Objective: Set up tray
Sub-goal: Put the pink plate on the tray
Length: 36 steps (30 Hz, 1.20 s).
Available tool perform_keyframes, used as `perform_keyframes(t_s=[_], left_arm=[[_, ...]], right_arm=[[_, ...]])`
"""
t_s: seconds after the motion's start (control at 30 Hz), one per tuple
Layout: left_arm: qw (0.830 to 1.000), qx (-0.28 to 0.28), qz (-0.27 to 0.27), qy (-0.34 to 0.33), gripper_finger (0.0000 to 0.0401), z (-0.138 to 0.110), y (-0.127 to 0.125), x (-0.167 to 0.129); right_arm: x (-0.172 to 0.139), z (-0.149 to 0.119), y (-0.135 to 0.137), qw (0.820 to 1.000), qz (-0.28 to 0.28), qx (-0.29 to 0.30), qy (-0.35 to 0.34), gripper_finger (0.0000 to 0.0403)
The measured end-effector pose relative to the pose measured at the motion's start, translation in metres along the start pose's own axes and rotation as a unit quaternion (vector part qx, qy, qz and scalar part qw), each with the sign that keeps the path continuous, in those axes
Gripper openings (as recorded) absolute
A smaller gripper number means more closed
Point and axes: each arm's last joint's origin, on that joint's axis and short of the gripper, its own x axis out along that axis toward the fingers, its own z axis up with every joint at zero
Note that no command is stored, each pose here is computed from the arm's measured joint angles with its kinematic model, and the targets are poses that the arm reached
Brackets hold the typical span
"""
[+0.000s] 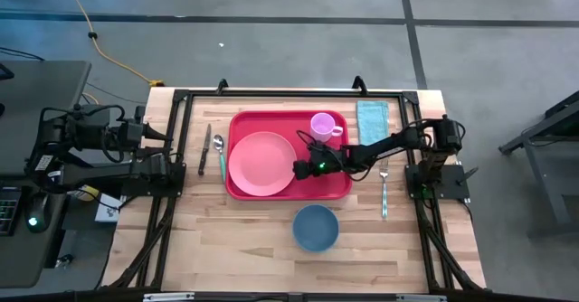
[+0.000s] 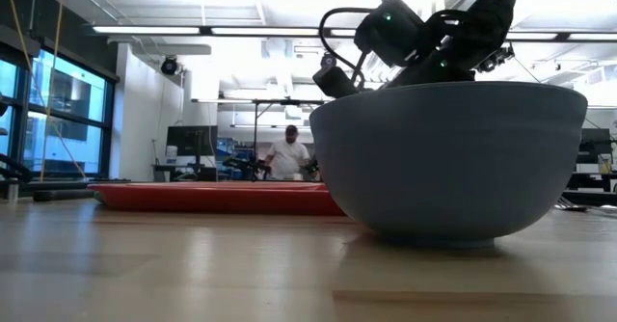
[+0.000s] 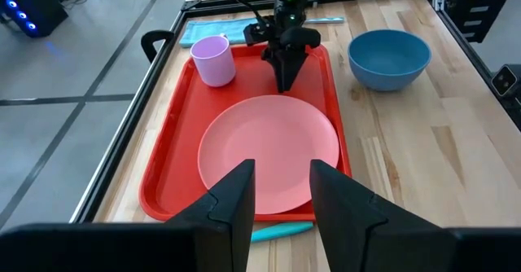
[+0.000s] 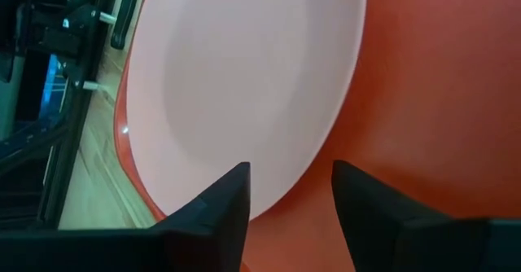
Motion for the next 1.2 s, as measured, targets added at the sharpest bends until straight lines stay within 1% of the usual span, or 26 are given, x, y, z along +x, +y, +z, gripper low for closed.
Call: perform_keyframes(t_s=[0.13,0.23,0.4,0.53,0.67,0.77,0.87,0.97,1.07,1.1,1.13,1.2], left_arm=[[1.000,0.000,0.000,0.000,0.0152,0.000,0.000,0.000],[1.000,0.000,0.000,0.000,0.0152,0.000,0.000,0.000],[1.000,0.000,0.000,0.000,0.0152,0.000,0.000,0.000],[1.000,0.000,0.000,0.000,0.0152,0.000,0.000,0.000],[1.000,0.000,-0.003,-0.001,0.0152,0.000,0.000,0.000],[1.000,0.000,-0.004,-0.001,0.0152,0.000,0.000,0.000],[1.000,0.000,-0.004,-0.001,0.0152,0.000,0.000,0.000],[1.000,0.000,-0.004,-0.001,0.0152,0.000,0.000,0.000],[1.000,0.000,-0.004,-0.001,0.0152,0.000,0.000,0.000],[1.000,0.000,-0.004,-0.001,0.0152,0.000,0.000,0.000],[1.000,0.000,-0.004,-0.001,0.0152,0.000,0.000,0.000],[1.000,0.000,-0.005,-0.001,0.0152,0.000,0.000,0.000]], right_arm=[[0.000,0.002,-0.001,1.000,-0.001,0.007,-0.004,0.0174],[0.002,0.001,-0.002,1.000,-0.002,0.008,-0.004,0.0178],[0.013,-0.001,-0.005,1.000,-0.010,0.009,0.011,0.0170],[0.023,0.002,0.004,1.000,0.002,-0.001,0.009,0.0164],[0.027,0.004,0.008,1.000,-0.001,-0.005,0.006,0.0156],[0.027,0.006,0.005,1.000,-0.019,0.003,0.008,0.0140],[0.026,0.005,0.003,0.999,-0.027,0.011,0.012,0.0113],[0.026,0.005,0.003,0.999,-0.033,0.011,0.012,0.0073],[0.026,0.005,0.003,0.999,-0.034,0.011,0.011,0.0022],[0.026,0.005,0.003,0.999,-0.032,0.008,0.010,0.0013],[0.026,0.005,0.004,1.000,-0.029,0.005,0.008,0.0008],[0.025,0.005,0.004,0.999,-0.033,0.007,0.003,0.0013]])
